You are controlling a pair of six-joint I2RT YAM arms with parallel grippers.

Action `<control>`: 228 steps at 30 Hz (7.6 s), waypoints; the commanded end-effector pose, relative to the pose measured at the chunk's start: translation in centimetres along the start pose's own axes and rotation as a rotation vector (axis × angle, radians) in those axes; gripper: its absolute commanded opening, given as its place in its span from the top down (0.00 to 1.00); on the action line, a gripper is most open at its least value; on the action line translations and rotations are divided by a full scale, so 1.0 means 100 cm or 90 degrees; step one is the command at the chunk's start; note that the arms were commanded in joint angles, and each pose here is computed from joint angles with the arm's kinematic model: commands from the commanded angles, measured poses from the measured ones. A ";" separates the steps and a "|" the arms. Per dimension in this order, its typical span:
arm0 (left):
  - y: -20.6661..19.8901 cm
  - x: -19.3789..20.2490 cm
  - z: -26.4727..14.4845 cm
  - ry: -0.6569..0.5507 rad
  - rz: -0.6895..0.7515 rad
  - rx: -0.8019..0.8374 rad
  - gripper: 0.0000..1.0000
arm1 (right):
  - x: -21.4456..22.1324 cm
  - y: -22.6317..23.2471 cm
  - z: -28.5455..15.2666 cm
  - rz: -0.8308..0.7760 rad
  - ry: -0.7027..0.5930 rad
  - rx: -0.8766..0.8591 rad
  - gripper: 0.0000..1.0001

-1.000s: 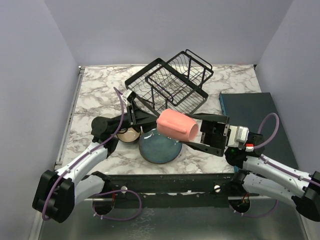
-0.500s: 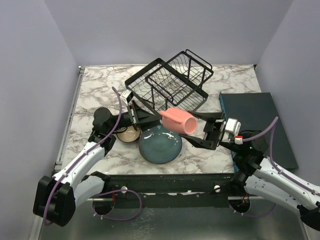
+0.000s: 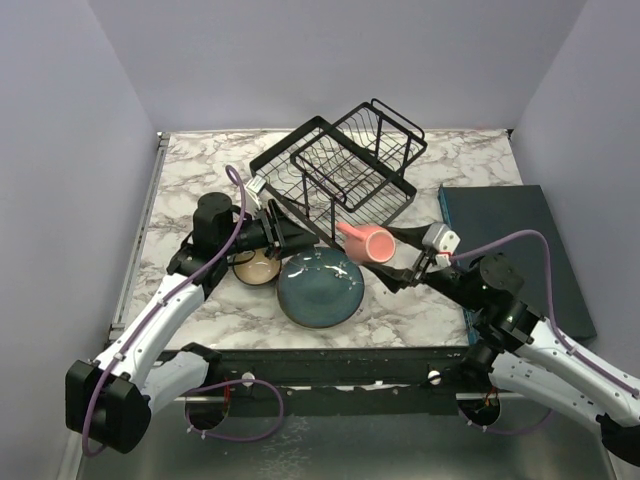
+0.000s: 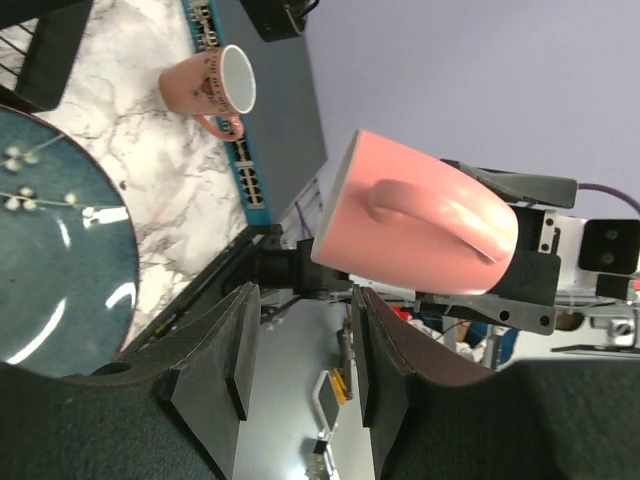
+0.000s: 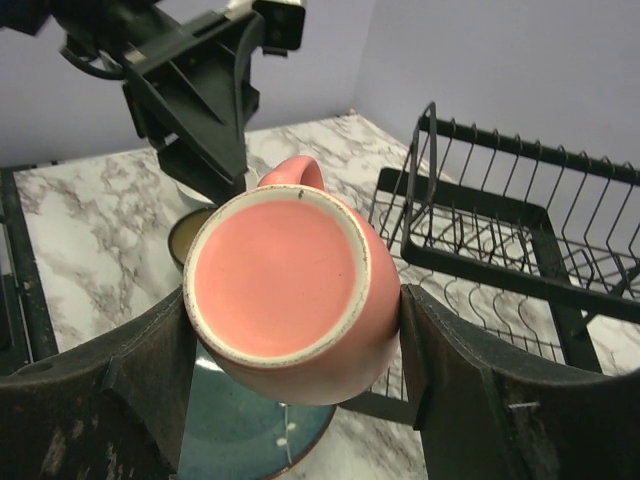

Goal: Load the mixed dishes into the dish rack
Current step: Turn the cup upside down in the dish rack, then pick up the cup at the center of the board.

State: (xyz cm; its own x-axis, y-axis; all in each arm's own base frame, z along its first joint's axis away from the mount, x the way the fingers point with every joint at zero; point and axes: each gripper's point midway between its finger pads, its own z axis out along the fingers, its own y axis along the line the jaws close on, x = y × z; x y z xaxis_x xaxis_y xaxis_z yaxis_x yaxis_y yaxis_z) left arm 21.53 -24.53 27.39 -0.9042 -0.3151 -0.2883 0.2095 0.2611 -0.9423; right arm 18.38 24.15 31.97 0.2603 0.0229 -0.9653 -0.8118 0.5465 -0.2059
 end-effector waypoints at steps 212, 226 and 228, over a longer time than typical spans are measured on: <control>0.055 0.022 -0.029 0.017 0.178 -0.151 0.02 | 0.173 -0.106 -0.142 0.482 0.567 0.765 0.17; 0.070 0.030 -0.031 0.023 0.176 -0.163 0.02 | 0.199 -0.142 -0.161 0.532 0.580 0.813 0.23; 0.070 0.030 -0.031 0.025 0.176 -0.163 0.02 | 0.206 -0.142 -0.161 0.540 0.592 0.815 0.25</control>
State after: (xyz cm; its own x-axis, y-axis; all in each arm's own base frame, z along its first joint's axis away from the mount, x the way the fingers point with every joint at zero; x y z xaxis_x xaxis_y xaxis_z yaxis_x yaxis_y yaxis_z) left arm 19.45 -20.64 20.27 -0.8509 -0.1866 -0.4910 0.3141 0.5685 -0.7604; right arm 26.21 2.98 13.22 -0.6674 0.4327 -0.6061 0.4499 0.8828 0.1349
